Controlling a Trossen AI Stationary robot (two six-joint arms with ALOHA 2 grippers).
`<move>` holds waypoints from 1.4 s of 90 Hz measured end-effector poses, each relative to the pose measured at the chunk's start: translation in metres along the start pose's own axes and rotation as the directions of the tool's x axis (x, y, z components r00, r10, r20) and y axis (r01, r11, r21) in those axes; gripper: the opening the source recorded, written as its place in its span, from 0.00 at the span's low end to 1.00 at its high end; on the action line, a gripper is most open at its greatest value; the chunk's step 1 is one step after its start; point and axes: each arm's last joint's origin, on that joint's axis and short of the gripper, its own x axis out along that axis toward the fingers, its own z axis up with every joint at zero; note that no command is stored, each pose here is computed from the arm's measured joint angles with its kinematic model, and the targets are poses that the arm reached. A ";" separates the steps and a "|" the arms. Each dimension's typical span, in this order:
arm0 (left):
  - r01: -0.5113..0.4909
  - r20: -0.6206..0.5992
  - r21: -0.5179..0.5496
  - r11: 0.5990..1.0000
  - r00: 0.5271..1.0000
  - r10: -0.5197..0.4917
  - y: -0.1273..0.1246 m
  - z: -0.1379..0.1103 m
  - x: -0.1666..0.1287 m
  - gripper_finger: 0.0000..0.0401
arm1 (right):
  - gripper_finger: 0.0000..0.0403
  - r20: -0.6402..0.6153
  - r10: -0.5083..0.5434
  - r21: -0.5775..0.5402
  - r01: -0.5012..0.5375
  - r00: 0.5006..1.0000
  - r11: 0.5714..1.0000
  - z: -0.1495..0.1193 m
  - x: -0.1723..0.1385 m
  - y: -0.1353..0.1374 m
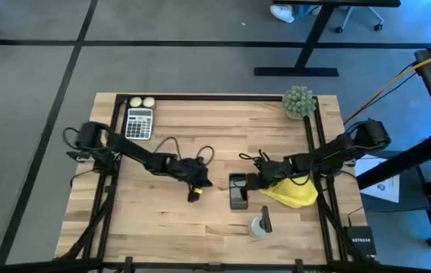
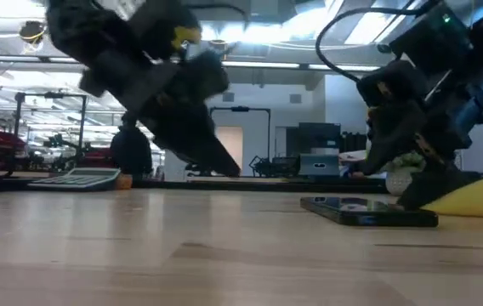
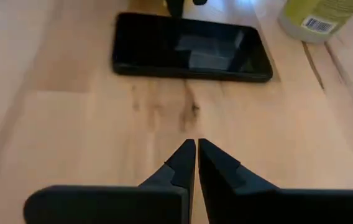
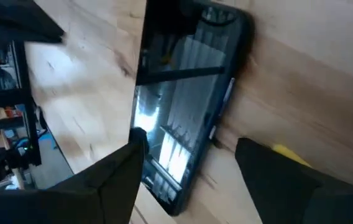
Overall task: Apply microfiber cloth
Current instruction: Spray the front of the cellphone using the spray bottle
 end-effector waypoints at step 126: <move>0.032 0.055 -0.125 0.992 0.998 -0.025 0.015 0.022 0.077 0.00 | 0.04 0.059 0.037 -0.340 -0.014 0.998 0.940 0.006 0.019 0.028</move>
